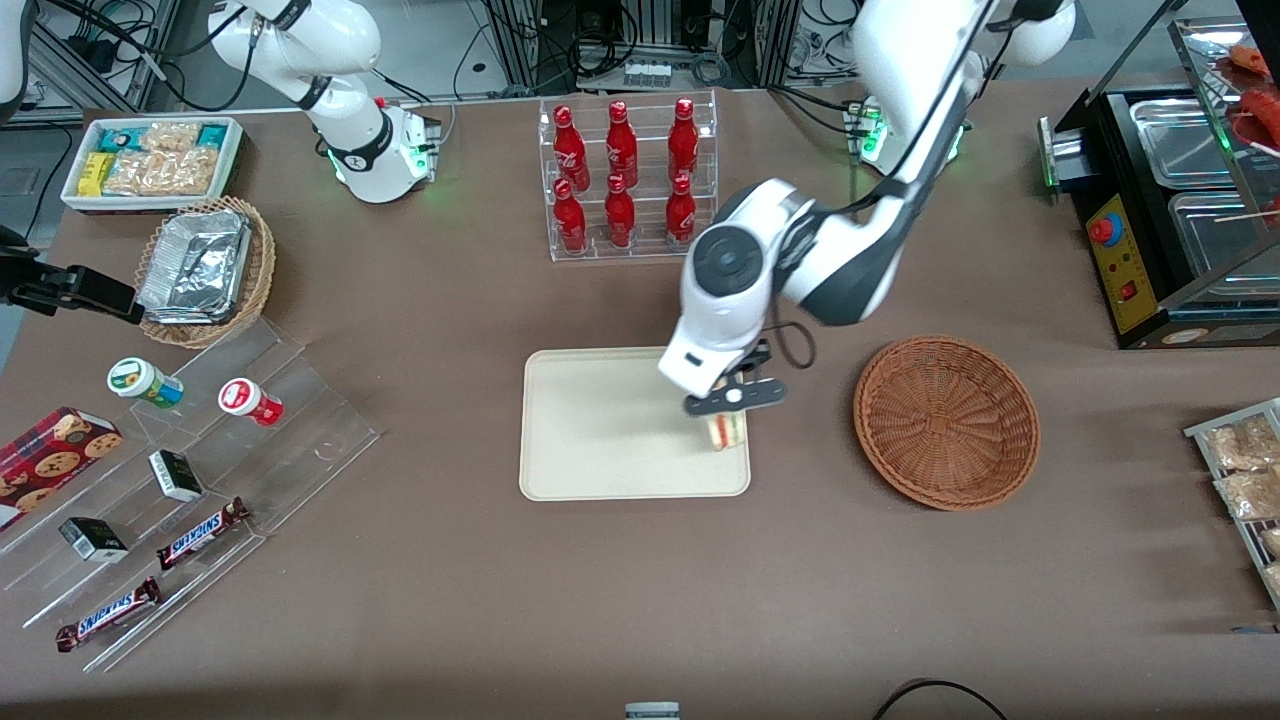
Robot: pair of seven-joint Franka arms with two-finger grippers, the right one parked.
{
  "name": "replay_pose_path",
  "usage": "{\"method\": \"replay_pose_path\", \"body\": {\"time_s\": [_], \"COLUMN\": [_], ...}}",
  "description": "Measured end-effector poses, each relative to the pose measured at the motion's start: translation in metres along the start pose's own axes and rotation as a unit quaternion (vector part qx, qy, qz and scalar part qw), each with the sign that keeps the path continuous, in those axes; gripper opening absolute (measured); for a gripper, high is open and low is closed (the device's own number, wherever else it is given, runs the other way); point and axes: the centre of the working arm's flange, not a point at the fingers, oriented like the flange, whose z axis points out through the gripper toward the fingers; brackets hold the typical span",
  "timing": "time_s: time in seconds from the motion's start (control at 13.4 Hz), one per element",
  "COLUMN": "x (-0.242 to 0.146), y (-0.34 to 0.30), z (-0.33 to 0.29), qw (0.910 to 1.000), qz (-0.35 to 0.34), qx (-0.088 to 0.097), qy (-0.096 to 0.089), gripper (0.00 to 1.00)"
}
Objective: Place sandwich from basket to tray
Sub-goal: 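Lift the sandwich and carry it over the cream tray, then lower the sandwich onto the tray and open the left gripper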
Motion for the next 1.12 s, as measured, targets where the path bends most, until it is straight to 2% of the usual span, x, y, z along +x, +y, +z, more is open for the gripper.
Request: {"method": "replay_pose_path", "body": {"time_s": [0.3, 0.52, 0.67, 0.74, 0.89, 1.12], "x": [-0.019, -0.022, -0.020, -0.021, -0.025, -0.022], "y": [0.054, 0.071, 0.079, 0.082, 0.088, 0.089], "z": [0.052, 0.068, 0.077, 0.082, 0.090, 0.078], "qw": [0.9990, 0.9983, 0.9972, 0.9965, 0.9950, 0.9948], "qz": [0.034, 0.042, 0.050, 0.060, 0.076, 0.071], "qx": [-0.025, -0.034, -0.041, -0.036, -0.024, -0.018], "qy": [0.016, 0.022, 0.036, 0.046, 0.060, 0.070], "gripper": [0.22, 0.22, 0.25, 0.26, 0.38, 0.71]}}
